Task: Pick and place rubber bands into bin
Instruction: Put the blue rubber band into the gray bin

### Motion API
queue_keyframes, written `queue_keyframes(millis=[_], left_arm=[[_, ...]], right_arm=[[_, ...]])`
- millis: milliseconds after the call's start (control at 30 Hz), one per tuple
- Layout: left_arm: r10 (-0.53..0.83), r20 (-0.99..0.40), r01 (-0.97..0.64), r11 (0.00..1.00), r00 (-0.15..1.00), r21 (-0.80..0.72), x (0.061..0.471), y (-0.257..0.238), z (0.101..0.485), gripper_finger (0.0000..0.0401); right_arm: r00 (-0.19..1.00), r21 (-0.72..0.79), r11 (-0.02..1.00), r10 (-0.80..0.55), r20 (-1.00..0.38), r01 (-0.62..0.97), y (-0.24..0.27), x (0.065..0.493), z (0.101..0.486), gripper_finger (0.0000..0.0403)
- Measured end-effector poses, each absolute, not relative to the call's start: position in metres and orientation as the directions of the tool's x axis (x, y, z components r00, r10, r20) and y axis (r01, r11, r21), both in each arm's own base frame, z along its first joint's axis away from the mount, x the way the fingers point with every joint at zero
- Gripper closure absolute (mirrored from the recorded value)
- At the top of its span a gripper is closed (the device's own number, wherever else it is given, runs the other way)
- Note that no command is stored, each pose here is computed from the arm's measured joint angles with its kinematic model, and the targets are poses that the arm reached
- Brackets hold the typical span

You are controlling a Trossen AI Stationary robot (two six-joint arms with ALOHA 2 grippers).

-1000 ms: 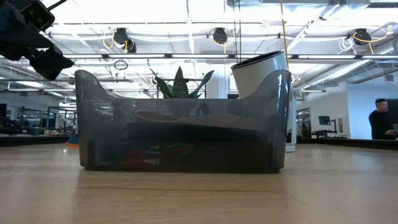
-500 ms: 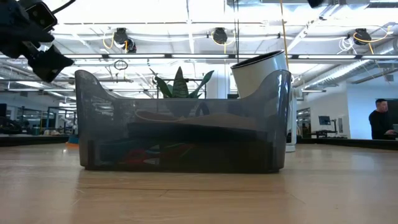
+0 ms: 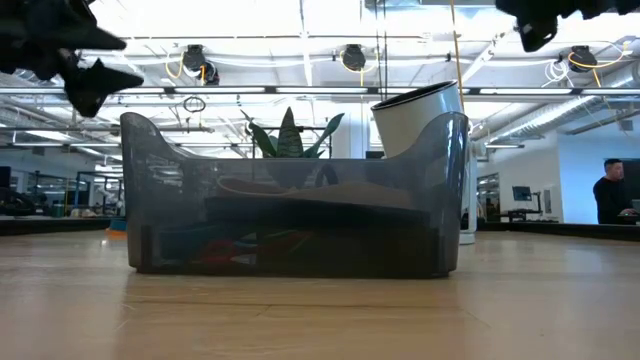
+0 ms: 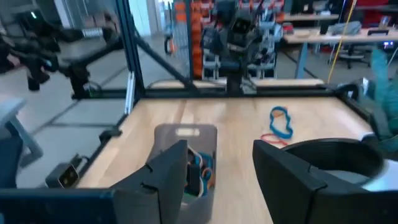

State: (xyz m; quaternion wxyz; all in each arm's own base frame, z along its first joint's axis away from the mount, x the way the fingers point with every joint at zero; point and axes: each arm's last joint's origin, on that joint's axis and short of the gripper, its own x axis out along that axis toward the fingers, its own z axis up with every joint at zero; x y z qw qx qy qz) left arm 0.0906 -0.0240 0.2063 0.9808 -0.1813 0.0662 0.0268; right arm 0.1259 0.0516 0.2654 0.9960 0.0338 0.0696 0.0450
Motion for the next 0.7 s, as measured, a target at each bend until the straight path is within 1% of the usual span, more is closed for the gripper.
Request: queue_keyframes(millis=[167,333,433,500,567,633,700], left_arm=[[0.061,-0.038,-0.071,0.935,0.997,-0.347,0.094,-0.024,0.217,0.0144],[0.128,-0.098,-0.151,0.946,0.987,-0.288,0.104,-0.023,0.226,0.0144],[0.145,-0.139,-0.171,0.965,0.980,-0.200,0.114,-0.022,0.249,0.0144],[0.152,-0.180,-0.180,0.972,0.972,-0.153,0.123,-0.020,0.272,0.0144],[0.150,-0.254,-0.180,0.979,0.956,-0.098,0.132,-0.018,0.297,0.0144],[0.150,-0.353,-0.176,0.983,0.924,-0.043,0.143,-0.015,0.323,0.0144],[0.177,-0.484,-0.196,0.981,0.857,0.011,0.153,-0.010,0.341,0.0144]], right_arm=[[0.992,0.059,0.992,0.114,-0.045,-0.111,0.041,0.104,0.270,0.0229],[0.993,0.012,0.993,0.121,-0.013,-0.121,0.038,0.097,0.270,0.0225],[0.995,0.009,0.995,0.097,-0.001,-0.097,0.037,0.096,0.271,0.0225],[0.996,0.014,0.996,0.093,-0.003,-0.093,0.036,0.096,0.271,0.0228],[0.995,0.026,0.995,0.099,-0.001,-0.099,0.037,0.096,0.271,0.0230],[0.995,0.040,0.994,0.099,0.000,-0.099,0.037,0.096,0.271,0.0230],[0.995,0.040,0.994,0.099,0.000,-0.099,0.037,0.096,0.271,0.0230]])
